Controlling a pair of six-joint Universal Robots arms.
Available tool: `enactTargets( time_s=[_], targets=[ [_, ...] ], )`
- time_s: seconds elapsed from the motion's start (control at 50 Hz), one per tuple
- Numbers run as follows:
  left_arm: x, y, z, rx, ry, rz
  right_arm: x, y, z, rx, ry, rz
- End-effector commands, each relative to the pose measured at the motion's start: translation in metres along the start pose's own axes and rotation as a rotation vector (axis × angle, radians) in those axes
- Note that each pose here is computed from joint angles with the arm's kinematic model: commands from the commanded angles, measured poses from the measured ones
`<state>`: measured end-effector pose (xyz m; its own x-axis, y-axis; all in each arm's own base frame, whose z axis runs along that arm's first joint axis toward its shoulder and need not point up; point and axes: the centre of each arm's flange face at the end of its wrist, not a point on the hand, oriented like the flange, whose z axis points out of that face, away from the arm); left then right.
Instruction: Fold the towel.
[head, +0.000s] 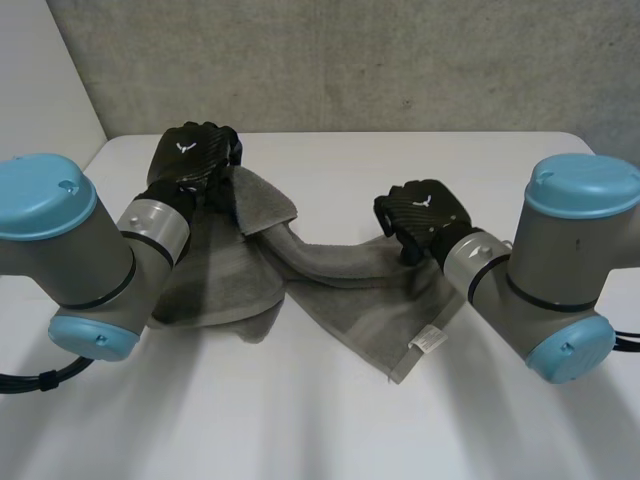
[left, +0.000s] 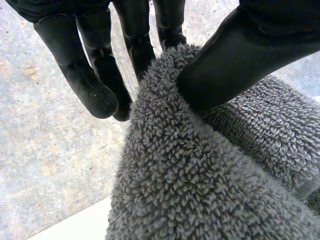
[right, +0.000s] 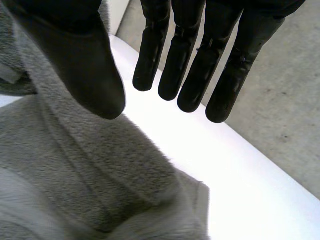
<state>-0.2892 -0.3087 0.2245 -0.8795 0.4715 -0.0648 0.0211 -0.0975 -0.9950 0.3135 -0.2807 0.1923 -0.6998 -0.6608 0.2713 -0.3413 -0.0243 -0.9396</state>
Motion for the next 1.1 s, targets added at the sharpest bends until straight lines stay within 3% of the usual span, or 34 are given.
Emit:
enactTargets(
  time_s=[0.02,0.2,0.44,0.52,0.56,0.58,0.62,0.68,0.76,0.84,0.88,0.9,0.94,1.0,1.06,1.1],
  targets=[
    [0.001,0.0,0.0,-0.004,0.002,0.0,0.016,0.001,0.019,0.005,0.024,-0.001],
    [0.006,-0.009,-0.005,0.014,0.016,-0.001,0.015,0.033,0.046,-0.154,-0.044,-0.017],
    [0.005,-0.012,-0.005,0.023,0.014,0.0,0.025,0.042,0.062,-0.148,-0.027,-0.005],
    [0.003,-0.019,-0.001,0.047,0.008,0.002,0.047,-0.006,0.055,0.006,0.066,0.034],
    [0.0,-0.036,0.006,0.101,0.0,-0.013,0.073,-0.061,0.036,0.216,0.15,0.048],
    [0.0,-0.036,0.006,0.102,0.0,-0.013,0.073,-0.062,0.036,0.218,0.15,0.048],
    [-0.003,-0.056,0.01,0.159,-0.004,-0.087,0.085,-0.099,0.01,0.372,0.195,0.027],
    [-0.005,-0.067,0.01,0.187,-0.001,-0.138,0.082,-0.11,0.0,0.413,0.191,0.009],
    [-0.004,-0.074,0.006,0.193,0.026,-0.238,0.059,-0.087,-0.017,0.301,0.09,-0.02],
    [0.0,-0.05,-0.004,0.077,0.039,-0.238,0.029,-0.05,-0.03,0.132,-0.034,-0.095],
    [-0.001,-0.039,-0.008,0.02,0.04,-0.231,0.002,-0.013,-0.048,-0.028,-0.157,-0.235],
    [-0.001,-0.039,-0.008,0.02,0.04,-0.231,0.001,-0.013,-0.048,-0.029,-0.157,-0.236],
    [-0.009,-0.013,-0.015,-0.104,0.04,-0.186,-0.012,0.019,-0.068,-0.176,-0.251,-0.395],
    [-0.017,0.01,-0.023,-0.232,0.068,-0.11,-0.022,0.033,-0.086,-0.251,-0.343,-0.481],
    [-0.017,0.019,-0.028,-0.29,0.101,-0.063,-0.021,0.031,-0.089,-0.256,-0.344,-0.475],
    [-0.015,0.032,-0.037,-0.383,0.165,0.026,-0.007,0.007,-0.09,-0.193,-0.261,-0.442]
  ],
)
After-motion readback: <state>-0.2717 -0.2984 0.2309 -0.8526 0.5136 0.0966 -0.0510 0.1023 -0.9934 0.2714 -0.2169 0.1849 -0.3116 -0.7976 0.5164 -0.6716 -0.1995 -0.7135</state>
